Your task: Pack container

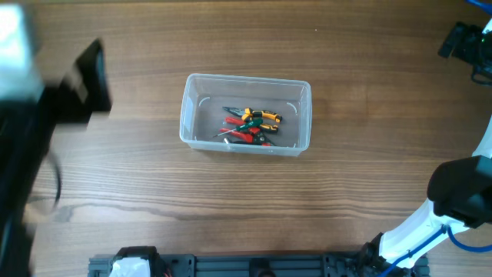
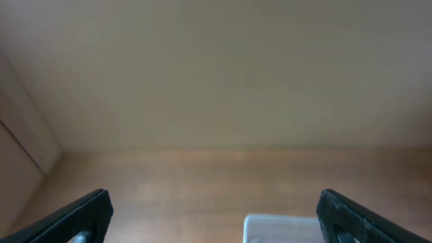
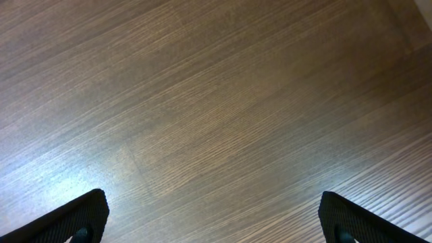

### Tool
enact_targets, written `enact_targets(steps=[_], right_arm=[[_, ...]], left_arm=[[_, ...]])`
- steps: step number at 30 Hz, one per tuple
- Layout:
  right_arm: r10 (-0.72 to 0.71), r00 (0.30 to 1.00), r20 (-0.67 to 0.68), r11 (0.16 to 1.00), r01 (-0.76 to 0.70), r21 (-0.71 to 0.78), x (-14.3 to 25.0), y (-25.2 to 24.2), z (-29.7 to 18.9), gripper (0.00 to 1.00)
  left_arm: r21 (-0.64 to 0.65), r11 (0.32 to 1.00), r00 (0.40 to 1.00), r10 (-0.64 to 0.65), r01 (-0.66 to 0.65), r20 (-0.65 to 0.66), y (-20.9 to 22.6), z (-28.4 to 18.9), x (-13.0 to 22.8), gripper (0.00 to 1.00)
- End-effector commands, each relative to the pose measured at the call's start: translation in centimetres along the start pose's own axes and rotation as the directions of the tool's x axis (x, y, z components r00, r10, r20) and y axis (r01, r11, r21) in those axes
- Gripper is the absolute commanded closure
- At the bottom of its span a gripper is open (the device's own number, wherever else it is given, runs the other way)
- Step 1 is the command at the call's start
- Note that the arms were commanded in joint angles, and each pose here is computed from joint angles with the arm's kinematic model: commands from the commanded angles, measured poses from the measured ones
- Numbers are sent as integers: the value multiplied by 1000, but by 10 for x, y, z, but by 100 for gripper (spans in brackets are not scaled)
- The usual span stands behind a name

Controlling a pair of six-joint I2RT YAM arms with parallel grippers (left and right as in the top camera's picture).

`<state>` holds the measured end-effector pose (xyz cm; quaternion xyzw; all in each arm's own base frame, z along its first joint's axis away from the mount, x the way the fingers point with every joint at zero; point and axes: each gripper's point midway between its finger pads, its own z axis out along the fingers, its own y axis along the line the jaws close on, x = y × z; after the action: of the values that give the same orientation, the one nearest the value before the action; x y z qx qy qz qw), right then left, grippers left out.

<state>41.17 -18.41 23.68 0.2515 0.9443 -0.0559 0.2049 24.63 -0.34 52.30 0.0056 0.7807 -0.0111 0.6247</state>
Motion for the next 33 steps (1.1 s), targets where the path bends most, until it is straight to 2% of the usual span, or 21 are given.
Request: enact_targets(steps=[1,7,11,19,22,29,33], right_arm=[[0,1000,13,1000,0,-12,-2,3,-4,0],[0,1000,13,1000,0,-12,-2,3,-4,0],[0,1000,13,1000,0,-11,-2,3,-4,0],[0,1000,13,1000,0,-12,-2,3,-4,0],[0,1000,13,1000,0,-12,-2,3,-4,0],[0,1000,13,1000,0,-11,-2,3,-4,0],[0,1000,13,1000,0,-11,-2,3,-4,0]], left_arm=[[-15,1000,998,4,-3,71,1,-45,8,0],[-3,1000,993,4,-4,119,-2,-90,52,0],[29,1000,994,4,-7,108,-8,-90,99,0],[101,995,988,5,-21,154,-18,-40,177,0],[161,986,980,7,-40,201,-28,-6,213,0],[172,985,996,-3,-13,94,-27,35,276,0],[161,987,999,-9,0,51,-24,44,295,0]])
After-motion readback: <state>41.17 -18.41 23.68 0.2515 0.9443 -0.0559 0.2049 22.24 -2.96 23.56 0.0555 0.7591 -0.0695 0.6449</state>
